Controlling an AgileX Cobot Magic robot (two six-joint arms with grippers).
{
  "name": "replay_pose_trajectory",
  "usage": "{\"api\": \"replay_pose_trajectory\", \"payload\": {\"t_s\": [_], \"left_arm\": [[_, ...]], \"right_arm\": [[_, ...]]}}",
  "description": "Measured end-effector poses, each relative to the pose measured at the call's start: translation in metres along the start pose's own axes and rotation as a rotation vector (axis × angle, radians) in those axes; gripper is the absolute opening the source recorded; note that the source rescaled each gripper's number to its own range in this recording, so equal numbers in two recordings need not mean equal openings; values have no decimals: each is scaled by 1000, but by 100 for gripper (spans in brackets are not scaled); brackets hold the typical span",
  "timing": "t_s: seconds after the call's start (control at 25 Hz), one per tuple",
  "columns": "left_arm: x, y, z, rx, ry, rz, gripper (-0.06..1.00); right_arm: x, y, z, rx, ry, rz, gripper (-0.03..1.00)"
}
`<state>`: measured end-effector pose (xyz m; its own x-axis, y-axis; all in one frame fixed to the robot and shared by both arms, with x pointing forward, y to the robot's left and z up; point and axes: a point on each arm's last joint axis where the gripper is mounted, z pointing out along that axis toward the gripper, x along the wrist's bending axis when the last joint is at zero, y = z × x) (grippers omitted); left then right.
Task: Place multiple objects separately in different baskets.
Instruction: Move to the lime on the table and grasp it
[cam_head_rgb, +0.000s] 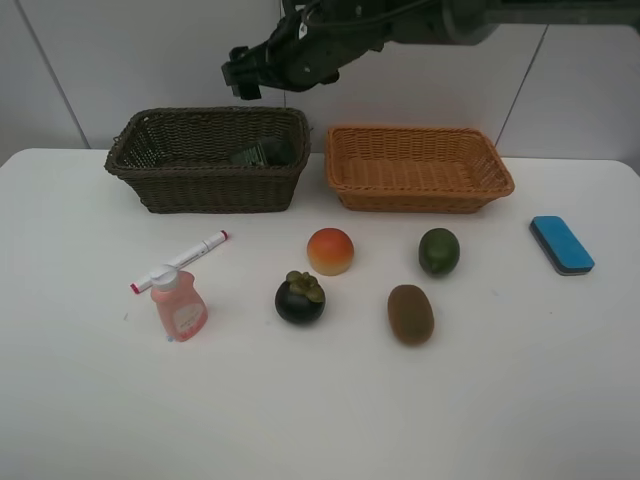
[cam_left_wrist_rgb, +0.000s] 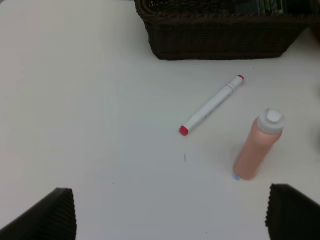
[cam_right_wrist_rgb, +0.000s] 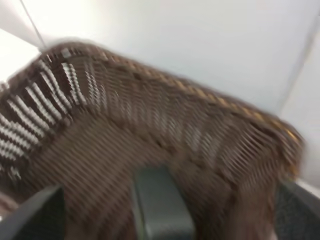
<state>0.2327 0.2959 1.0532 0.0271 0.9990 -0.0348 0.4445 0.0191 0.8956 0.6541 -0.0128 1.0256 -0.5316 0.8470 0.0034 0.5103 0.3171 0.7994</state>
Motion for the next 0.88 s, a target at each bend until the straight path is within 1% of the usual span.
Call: {"api": "replay_pose_trajectory", "payload": {"t_s": [0.32, 0.48, 0.68, 0.88], "left_arm": [[0, 0, 0, 0, 0, 0, 99], [0, 0, 0, 0, 0, 0, 99], [0, 0, 0, 0, 0, 0, 99], [0, 0, 0, 0, 0, 0, 99]], "right_arm": [[-27, -7, -49, 329, -90, 21, 100], [-34, -15, -66, 491, -118, 38, 100], [-41, -28, -85, 617, -144, 73, 100], [-57, -56, -101, 685, -160, 129, 100]]}}
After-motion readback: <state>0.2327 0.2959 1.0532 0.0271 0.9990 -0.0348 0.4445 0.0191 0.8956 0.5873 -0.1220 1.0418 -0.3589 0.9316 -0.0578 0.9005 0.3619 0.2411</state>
